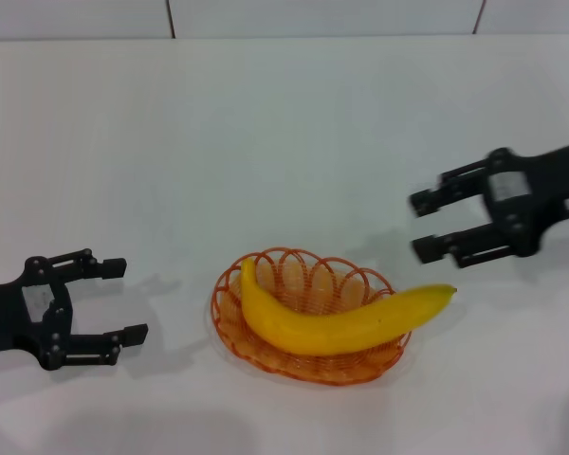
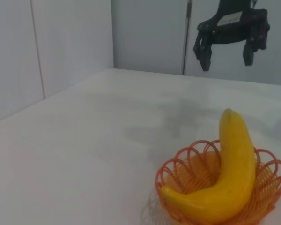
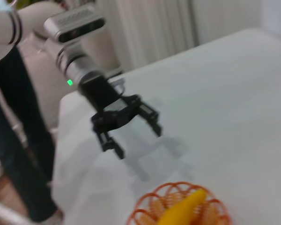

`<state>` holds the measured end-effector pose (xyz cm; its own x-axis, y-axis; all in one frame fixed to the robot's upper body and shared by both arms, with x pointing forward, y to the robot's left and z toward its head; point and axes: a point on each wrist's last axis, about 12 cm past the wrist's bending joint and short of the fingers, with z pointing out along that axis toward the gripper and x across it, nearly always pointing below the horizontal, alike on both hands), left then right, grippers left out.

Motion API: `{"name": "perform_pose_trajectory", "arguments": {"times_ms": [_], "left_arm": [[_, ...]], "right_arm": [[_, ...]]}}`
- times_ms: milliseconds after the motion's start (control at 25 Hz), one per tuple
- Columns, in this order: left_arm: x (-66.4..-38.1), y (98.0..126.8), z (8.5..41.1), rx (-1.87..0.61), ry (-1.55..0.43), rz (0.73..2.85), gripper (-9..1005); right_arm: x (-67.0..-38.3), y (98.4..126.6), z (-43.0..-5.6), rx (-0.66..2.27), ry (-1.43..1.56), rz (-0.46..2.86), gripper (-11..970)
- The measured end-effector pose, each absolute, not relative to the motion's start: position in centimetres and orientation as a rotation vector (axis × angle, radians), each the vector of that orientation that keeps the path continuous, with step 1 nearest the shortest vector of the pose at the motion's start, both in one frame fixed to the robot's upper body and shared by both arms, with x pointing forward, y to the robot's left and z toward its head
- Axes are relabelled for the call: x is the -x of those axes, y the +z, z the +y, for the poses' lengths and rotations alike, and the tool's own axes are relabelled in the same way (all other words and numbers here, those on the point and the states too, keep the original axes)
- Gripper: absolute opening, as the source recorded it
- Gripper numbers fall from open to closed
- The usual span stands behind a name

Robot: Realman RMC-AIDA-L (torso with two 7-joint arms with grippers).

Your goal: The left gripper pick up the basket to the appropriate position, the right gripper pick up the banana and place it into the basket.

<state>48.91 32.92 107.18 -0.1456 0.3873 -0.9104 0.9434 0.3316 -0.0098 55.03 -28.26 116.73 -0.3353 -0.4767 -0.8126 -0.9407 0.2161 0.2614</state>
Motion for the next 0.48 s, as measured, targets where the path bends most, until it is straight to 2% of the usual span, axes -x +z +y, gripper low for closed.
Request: {"name": "perform_pose_trajectory", "arguments": {"times_ms": [240, 480], "left_arm": [[-48.8, 107.1, 33.0, -1.201, -0.782, 1.715, 877], [-48.5, 106.5, 33.5, -1.178, -0.75, 1.754, 877]], "right_arm": [[-52.4, 114.7, -33.5, 1.214, 0.906, 1.862, 627], [-51.4, 112.8, -34.7, 1.168, 0.932, 1.862, 621]]}}
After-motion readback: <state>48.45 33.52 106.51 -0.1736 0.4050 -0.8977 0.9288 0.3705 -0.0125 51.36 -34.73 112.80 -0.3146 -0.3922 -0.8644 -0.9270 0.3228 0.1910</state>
